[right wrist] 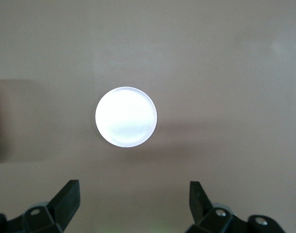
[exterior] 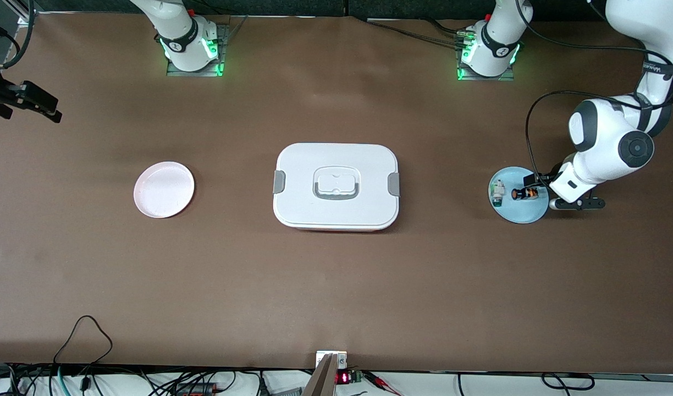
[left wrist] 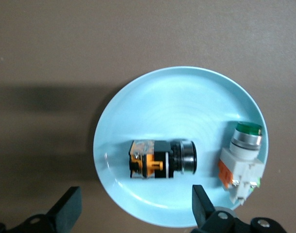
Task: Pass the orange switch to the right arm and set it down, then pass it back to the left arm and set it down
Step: 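Move the left gripper down over the orange switch on the blue plate, then close the left gripper on the orange switch and lift it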
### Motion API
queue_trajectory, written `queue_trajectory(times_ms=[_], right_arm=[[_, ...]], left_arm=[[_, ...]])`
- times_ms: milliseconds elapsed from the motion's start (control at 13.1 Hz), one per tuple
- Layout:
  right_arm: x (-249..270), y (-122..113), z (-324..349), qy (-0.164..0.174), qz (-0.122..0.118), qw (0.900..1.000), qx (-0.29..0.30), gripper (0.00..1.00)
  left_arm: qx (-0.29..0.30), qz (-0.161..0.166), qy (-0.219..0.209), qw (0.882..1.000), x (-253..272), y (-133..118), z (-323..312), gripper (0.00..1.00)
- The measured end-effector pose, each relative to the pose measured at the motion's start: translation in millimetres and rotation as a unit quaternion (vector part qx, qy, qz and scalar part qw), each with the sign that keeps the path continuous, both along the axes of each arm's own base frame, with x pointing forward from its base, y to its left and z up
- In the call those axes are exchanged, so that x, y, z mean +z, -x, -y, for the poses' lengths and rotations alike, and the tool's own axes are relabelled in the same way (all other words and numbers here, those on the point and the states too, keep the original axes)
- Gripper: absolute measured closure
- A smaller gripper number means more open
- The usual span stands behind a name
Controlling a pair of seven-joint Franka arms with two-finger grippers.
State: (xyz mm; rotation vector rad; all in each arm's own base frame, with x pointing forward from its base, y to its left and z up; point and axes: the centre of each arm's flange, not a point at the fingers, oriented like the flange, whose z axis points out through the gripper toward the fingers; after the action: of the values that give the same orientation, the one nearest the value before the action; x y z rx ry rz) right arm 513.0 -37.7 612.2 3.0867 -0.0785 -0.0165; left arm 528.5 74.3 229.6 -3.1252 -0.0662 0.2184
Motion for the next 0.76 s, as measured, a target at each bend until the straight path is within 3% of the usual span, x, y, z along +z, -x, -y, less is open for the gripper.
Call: queue_trajectory(times_ms=[229,533,762], right_arm=[[2,15,-1,0.0,0.001,1.0,0.0,0.0],[-3,20,-1,-0.002,-0.019,1.0,-0.001,0.0],[-2,20,-1,-0.002,-0.018,1.0,0.0,0.0]], left_arm=[[0.011,0.001,0.009,1.0,-20,0,3,0.0],[0.024,-0.004,0.033,0.999,-36,-1,23,0.0],[0.022,-0.002,0.033,0.999,-40,-1,23,0.0]])
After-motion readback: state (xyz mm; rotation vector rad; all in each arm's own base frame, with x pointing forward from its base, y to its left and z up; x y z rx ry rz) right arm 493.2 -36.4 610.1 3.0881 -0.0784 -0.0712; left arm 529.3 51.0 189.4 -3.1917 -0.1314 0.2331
